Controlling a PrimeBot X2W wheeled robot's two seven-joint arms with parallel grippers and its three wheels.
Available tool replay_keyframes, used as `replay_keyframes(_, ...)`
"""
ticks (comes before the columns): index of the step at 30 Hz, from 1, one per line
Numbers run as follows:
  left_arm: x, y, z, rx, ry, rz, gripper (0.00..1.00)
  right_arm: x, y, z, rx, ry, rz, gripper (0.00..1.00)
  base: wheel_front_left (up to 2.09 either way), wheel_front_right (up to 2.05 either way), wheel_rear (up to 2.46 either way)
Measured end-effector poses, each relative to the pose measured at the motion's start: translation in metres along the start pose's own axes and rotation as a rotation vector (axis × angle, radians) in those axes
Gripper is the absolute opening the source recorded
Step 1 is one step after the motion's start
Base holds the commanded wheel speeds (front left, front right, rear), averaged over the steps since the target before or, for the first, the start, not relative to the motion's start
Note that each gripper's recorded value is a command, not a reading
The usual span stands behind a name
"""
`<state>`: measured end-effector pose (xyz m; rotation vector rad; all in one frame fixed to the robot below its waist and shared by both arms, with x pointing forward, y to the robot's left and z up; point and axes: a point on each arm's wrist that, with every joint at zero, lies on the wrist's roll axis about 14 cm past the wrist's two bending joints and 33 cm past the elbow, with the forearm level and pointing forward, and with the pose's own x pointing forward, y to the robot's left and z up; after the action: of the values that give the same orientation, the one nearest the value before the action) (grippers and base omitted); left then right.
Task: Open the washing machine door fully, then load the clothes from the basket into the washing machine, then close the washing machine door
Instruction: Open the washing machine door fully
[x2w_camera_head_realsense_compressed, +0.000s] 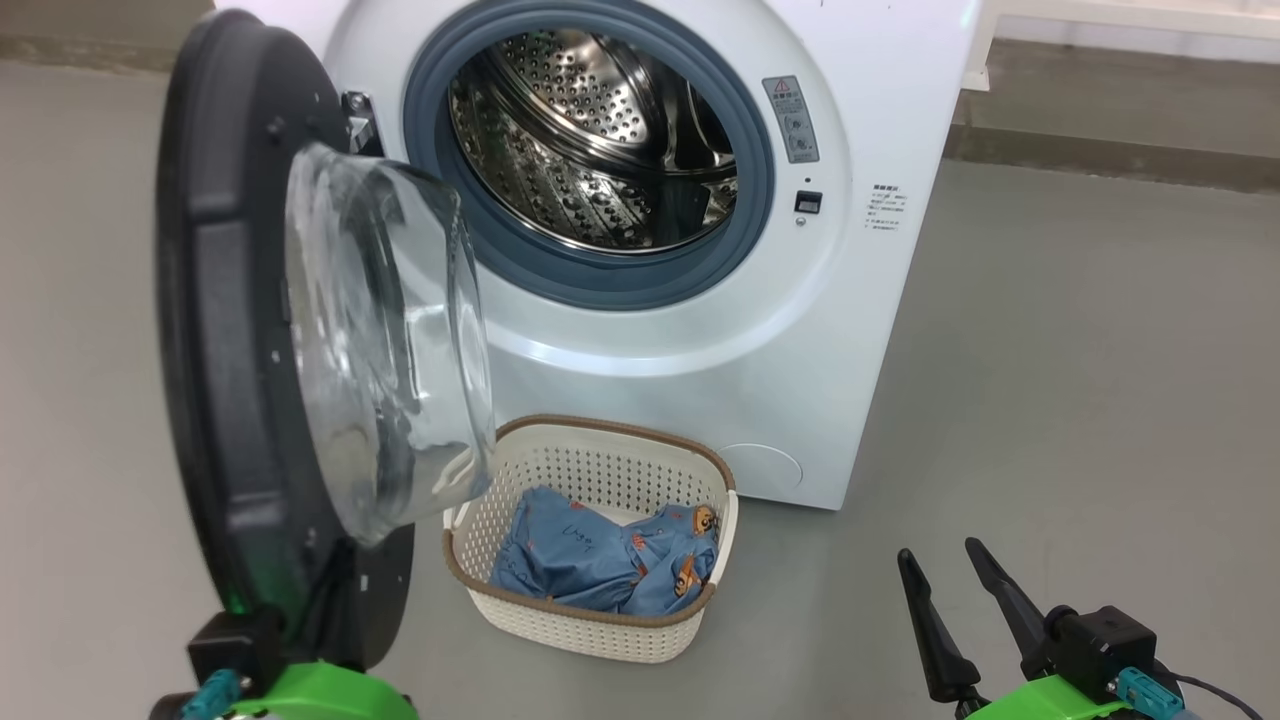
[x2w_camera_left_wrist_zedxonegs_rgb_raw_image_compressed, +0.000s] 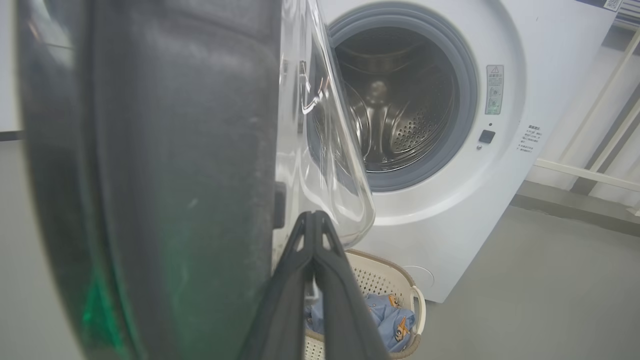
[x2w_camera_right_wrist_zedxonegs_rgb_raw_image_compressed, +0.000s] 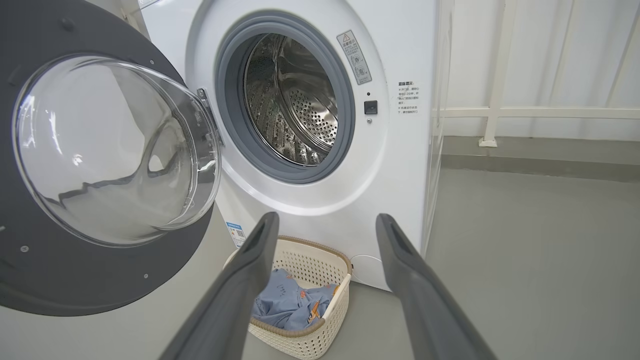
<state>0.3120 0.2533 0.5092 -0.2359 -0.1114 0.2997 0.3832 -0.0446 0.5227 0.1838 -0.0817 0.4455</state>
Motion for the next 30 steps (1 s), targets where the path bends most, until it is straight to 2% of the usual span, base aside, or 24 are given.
replay_keyframes(12, 0.000, 0.055, 0.006, -0.002, -0.016, 0.168, 0.00, 0.004, 0.000, -0.015, 0.001, 0.041, 0.009, 1.00, 0.00, 0.00, 0.00)
replay_keyframes(30, 0.022, 0.147, 0.032, 0.014, -0.083, 0.458, 0.00, 0.023, -0.010, -0.063, -0.061, 0.157, 0.035, 1.00, 0.00, 0.00, 0.00)
